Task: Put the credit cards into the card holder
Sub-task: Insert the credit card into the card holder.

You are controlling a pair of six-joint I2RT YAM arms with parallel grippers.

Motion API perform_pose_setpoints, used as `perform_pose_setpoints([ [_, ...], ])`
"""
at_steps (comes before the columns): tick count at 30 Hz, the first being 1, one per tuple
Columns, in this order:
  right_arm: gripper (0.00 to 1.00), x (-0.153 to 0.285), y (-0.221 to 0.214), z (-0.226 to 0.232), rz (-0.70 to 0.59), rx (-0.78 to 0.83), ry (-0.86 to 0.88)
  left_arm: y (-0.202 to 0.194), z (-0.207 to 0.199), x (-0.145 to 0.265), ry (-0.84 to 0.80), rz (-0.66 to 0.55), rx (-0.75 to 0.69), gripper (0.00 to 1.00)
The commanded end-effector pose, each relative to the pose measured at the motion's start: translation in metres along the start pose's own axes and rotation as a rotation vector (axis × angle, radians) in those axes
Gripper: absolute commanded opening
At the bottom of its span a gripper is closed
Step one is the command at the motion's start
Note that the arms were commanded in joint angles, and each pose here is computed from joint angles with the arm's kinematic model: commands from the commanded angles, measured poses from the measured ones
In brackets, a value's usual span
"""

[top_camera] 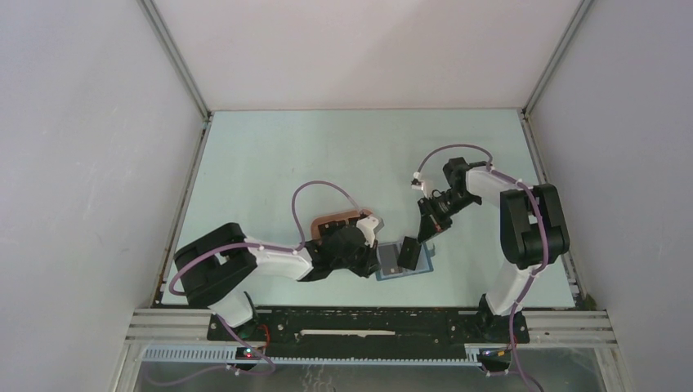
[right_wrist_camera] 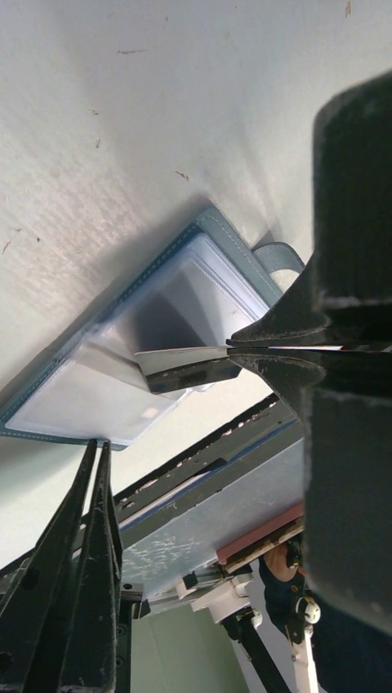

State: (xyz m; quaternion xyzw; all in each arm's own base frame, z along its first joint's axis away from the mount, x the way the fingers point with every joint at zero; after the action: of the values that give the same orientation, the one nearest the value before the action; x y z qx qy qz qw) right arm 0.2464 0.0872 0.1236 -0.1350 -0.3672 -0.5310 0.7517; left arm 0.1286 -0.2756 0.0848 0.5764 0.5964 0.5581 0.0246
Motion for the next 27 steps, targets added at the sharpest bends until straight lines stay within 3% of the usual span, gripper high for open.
perform_pose_setpoints([
  [1,0.0,-0.001,0.007,0.0,0.032,0.027,-0.03,0.003,0.004,0.0,0.071,0.016,-0.034,0.12],
  [27,0.0,-0.029,0.016,0.002,0.173,0.041,-0.042,0.007,0.003,0.0,0.076,0.019,-0.049,0.11],
])
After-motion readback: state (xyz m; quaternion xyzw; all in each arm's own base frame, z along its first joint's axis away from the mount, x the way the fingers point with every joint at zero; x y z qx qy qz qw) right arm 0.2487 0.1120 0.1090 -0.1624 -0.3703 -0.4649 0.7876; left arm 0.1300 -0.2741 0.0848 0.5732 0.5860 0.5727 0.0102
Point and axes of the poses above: each gripper's point midway between its finger pads, its own x axis back along the fingers, its own z axis along the line the jaws close on, y = z × x, the point moved 10 cm from there along x, back along the fingers, and after that the axes turned 5 degrees about -x, right-handed, at the moved point
